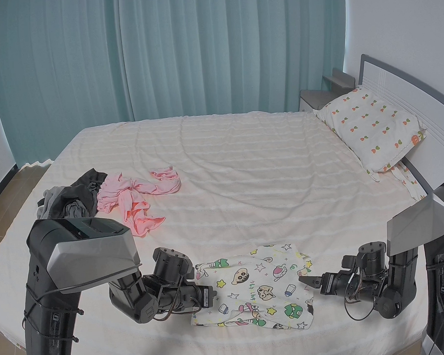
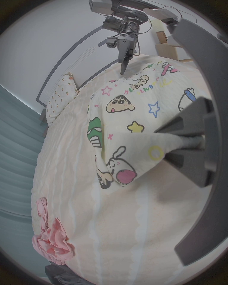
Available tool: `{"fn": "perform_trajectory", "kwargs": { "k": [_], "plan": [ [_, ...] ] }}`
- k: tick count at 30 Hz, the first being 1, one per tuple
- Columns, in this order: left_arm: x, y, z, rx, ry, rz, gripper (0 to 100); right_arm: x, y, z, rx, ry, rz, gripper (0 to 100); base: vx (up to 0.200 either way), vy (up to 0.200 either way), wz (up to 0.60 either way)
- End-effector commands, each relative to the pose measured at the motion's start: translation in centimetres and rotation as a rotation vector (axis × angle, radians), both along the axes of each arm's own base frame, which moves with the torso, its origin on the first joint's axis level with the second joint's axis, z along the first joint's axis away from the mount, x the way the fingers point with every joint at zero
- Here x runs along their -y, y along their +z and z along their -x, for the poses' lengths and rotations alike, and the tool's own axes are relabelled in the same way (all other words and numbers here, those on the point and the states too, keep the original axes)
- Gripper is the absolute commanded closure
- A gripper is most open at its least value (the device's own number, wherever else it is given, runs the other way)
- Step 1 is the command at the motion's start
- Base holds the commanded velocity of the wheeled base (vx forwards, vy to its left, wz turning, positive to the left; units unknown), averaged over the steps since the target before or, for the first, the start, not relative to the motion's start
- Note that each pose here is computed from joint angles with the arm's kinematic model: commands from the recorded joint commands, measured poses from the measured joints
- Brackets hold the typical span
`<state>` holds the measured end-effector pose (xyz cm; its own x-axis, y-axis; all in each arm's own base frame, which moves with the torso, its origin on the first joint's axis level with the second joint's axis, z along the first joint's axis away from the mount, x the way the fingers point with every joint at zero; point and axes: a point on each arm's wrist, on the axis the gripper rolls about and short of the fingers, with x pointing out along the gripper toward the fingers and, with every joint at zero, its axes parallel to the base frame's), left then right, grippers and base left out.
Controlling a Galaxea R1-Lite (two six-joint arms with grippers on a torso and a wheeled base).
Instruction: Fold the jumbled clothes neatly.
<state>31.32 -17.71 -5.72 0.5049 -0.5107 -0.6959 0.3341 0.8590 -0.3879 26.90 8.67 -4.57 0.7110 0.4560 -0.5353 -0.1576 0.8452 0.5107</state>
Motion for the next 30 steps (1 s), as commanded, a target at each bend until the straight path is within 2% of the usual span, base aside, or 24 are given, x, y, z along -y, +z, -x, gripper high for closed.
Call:
{"fn": "perform_trajectory", "kwargs": {
  "k": [1,7,12,20,22,23,25,26,30],
  "plan": [
    [-0.3,0.6,0.2,-0.009,0.025,0.016,100,0.1,0.0,0.1,-0.003,-0.002,0.001,0,0.000,0.000,0.00],
    [-0.8,1.8,0.0,0.002,0.071,0.045,100,0.2,0.3,0.5,0.002,-0.002,-0.001,0,0.000,0.000,0.00],
    [-2.1,1.8,-0.3,0.007,0.140,0.017,100,0.7,1.3,0.9,0.017,-0.016,-0.005,0,0.000,0.000,0.00],
    [-8.0,2.9,0.1,-0.035,0.271,0.035,100,1.1,2.6,1.8,0.030,-0.022,-0.007,0,0.000,0.000,0.00],
    [-8.4,3.1,0.2,-0.038,0.275,0.041,100,1.1,2.7,1.8,0.029,-0.023,-0.008,0,0.000,0.000,0.00],
    [-10.6,3.9,0.3,-0.037,0.308,0.081,100,1.2,2.7,2.0,0.026,-0.025,-0.007,0,0.000,0.000,0.00],
    [-11.7,4.1,0.3,-0.034,0.332,0.093,100,1.3,2.8,2.0,0.027,-0.027,-0.005,0,0.000,0.000,0.00],
    [-13.2,4.4,0.4,-0.030,0.366,0.106,100,1.3,2.8,2.1,0.026,-0.034,-0.001,0,0.000,0.000,0.00],
    [-16.7,4.5,0.8,-0.025,0.449,0.139,100,1.4,2.9,2.1,0.030,-0.054,0.012,0,0.000,0.000,0.00]
  ]
}}
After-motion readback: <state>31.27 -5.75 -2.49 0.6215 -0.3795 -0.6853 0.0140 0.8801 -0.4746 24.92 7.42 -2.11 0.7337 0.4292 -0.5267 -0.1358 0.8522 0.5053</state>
